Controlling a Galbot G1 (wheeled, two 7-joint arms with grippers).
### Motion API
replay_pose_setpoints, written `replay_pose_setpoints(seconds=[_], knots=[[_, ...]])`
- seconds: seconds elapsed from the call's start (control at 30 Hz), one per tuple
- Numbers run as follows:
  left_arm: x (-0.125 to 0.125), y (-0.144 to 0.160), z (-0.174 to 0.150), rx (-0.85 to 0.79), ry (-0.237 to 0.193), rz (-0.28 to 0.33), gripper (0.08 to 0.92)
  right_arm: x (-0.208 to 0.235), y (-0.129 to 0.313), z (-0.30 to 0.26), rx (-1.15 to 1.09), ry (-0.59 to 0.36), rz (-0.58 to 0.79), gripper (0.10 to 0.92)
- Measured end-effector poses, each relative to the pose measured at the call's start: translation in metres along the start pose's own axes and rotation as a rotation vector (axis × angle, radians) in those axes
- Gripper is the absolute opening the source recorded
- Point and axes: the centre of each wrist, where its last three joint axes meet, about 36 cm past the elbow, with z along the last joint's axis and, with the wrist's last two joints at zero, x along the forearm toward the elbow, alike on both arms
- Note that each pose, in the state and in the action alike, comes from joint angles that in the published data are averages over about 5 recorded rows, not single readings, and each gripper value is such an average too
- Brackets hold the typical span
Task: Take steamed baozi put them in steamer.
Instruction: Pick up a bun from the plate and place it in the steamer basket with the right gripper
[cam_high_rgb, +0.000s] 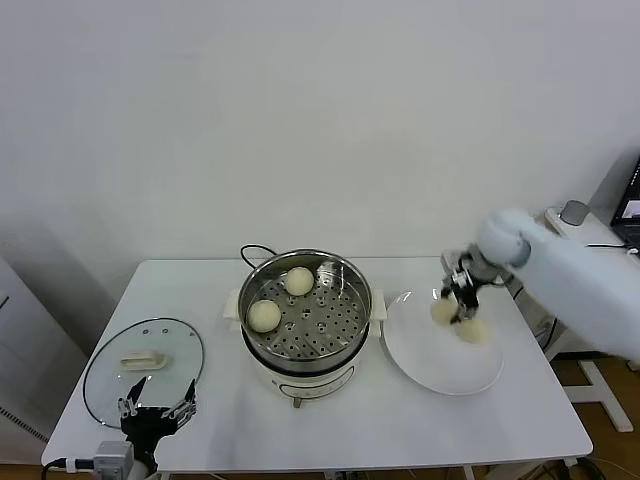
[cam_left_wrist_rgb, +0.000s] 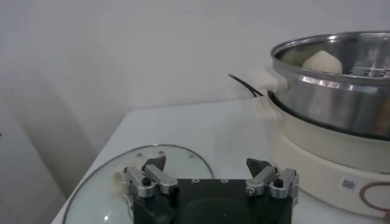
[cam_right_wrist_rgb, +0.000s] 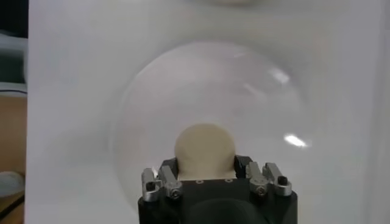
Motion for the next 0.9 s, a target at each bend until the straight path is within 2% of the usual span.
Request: replay_pose_setpoints(seconds=[0.17, 0.37, 0.63, 0.9], knots=[[0.004, 0.003, -0.003, -0.009, -0.016, -0.021, 0.823, 0.037, -0.036, -0.042, 0.07, -0.05, 0.019, 0.56], [0.006, 0.005, -0.008, -0.01, -0.032, -0.039, 0.823, 0.052, -0.071, -0.1, 0.267, -0.151, -0.034, 0.56], [0.008, 0.004, -0.015, -0.011, -0.055, -0.04, 0.823, 0.043, -0.083, -0.176, 0.701, -0.217, -0.083, 0.564], [0.01, 0.003, -0.02, -0.005, -0.066, -0.037, 0.823, 0.022, -0.072, -0.24, 1.139, -0.211, -0.111, 0.565]])
